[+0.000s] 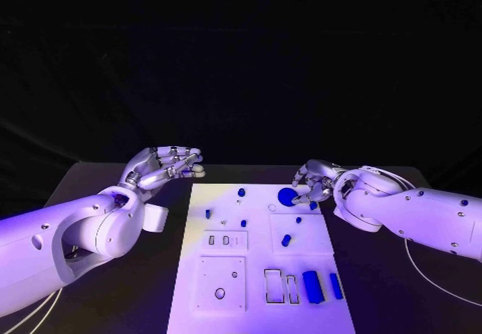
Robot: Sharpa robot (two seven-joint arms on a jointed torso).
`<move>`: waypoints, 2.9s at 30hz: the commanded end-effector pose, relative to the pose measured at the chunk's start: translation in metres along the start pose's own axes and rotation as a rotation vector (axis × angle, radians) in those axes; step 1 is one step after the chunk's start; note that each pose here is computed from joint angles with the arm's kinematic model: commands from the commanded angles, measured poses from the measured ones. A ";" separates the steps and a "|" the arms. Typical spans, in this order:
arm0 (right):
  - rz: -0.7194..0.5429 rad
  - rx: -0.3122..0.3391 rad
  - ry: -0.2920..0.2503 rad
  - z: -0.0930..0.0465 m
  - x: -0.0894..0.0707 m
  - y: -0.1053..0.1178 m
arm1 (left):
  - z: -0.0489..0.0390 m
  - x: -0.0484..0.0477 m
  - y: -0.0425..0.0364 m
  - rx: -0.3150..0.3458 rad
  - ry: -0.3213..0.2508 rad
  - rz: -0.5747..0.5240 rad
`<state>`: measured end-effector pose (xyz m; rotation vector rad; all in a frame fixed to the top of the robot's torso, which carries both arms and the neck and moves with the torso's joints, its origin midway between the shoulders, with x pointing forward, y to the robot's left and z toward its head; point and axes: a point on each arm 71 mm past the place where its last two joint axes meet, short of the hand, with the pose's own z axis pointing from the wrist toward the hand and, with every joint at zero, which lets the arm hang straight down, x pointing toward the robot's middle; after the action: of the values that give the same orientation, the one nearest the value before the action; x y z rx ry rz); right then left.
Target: Assemble the parts on the task board
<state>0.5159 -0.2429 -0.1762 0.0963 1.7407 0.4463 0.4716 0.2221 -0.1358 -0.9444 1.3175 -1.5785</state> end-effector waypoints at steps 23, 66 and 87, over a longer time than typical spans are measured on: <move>0.009 0.000 0.019 0.008 0.010 0.007 | -0.0003 0.0021 -0.0015 0.004 0.021 -0.010; -0.081 -0.293 -0.242 -0.023 0.010 0.078 | 0.0021 0.0035 0.0005 -0.006 0.031 -0.014; -0.132 -0.314 -0.154 -0.007 0.054 0.128 | 0.0047 0.0052 0.0023 -0.013 0.029 -0.013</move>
<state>0.4731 -0.1104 -0.1792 -0.1885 1.4867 0.6336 0.4747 0.2171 -0.1382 -0.9503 1.3416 -1.5853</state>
